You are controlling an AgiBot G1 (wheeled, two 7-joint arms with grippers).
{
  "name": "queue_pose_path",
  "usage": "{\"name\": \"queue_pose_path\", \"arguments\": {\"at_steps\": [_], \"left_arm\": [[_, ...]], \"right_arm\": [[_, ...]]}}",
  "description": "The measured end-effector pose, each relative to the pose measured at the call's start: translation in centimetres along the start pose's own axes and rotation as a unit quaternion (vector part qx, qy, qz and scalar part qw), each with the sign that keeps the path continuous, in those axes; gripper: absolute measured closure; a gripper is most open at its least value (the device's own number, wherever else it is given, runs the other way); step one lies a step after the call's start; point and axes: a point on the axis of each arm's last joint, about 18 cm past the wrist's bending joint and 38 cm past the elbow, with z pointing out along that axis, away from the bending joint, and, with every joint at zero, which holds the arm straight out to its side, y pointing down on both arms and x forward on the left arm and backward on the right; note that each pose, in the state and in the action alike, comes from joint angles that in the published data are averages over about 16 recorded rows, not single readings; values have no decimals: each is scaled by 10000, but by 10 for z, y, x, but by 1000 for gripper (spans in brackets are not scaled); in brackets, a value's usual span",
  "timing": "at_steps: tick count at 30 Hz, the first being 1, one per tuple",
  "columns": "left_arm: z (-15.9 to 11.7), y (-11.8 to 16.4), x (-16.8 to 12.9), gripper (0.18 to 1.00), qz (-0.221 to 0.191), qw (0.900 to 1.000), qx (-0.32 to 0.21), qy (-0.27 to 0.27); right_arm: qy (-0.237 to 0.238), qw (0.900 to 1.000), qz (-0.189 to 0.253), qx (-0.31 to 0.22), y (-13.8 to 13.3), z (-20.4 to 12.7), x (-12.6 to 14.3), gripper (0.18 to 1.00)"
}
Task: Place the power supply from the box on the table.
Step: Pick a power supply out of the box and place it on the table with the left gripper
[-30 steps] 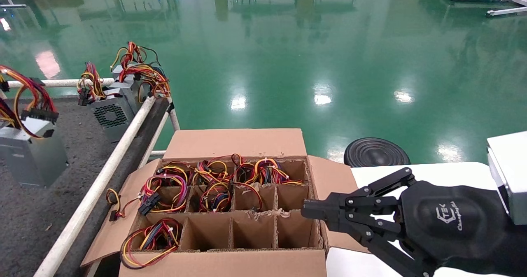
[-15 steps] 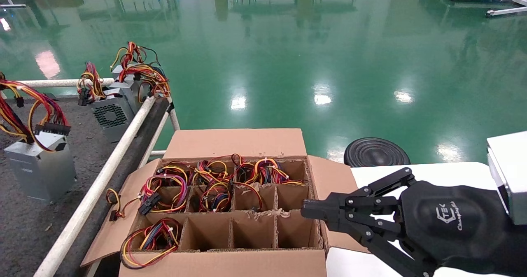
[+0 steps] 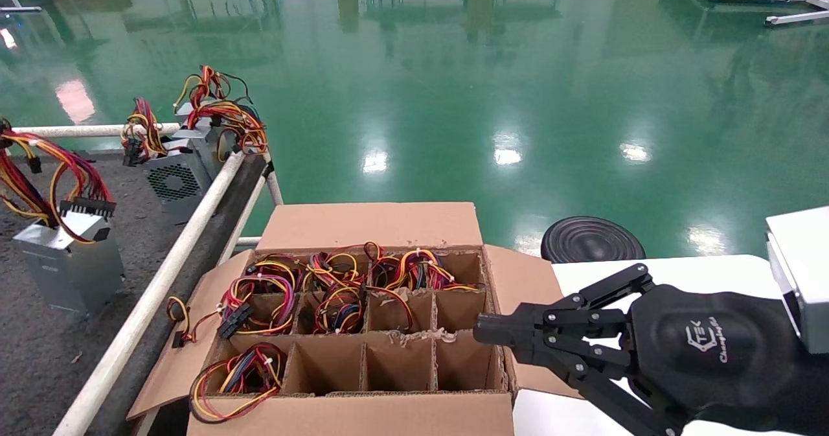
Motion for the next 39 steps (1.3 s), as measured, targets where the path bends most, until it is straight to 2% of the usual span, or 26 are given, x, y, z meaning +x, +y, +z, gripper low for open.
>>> {"name": "queue_pose_path", "arguments": {"at_steps": [27,39], "left_arm": [[-16,39,38,949,-543,9985,-88,64],[-19,48,49,950,-724,9973,-112,100]], "right_arm": [[0,10000,0,0,0,0,0,985],[0,10000,0,0,0,0,0,985]]}}
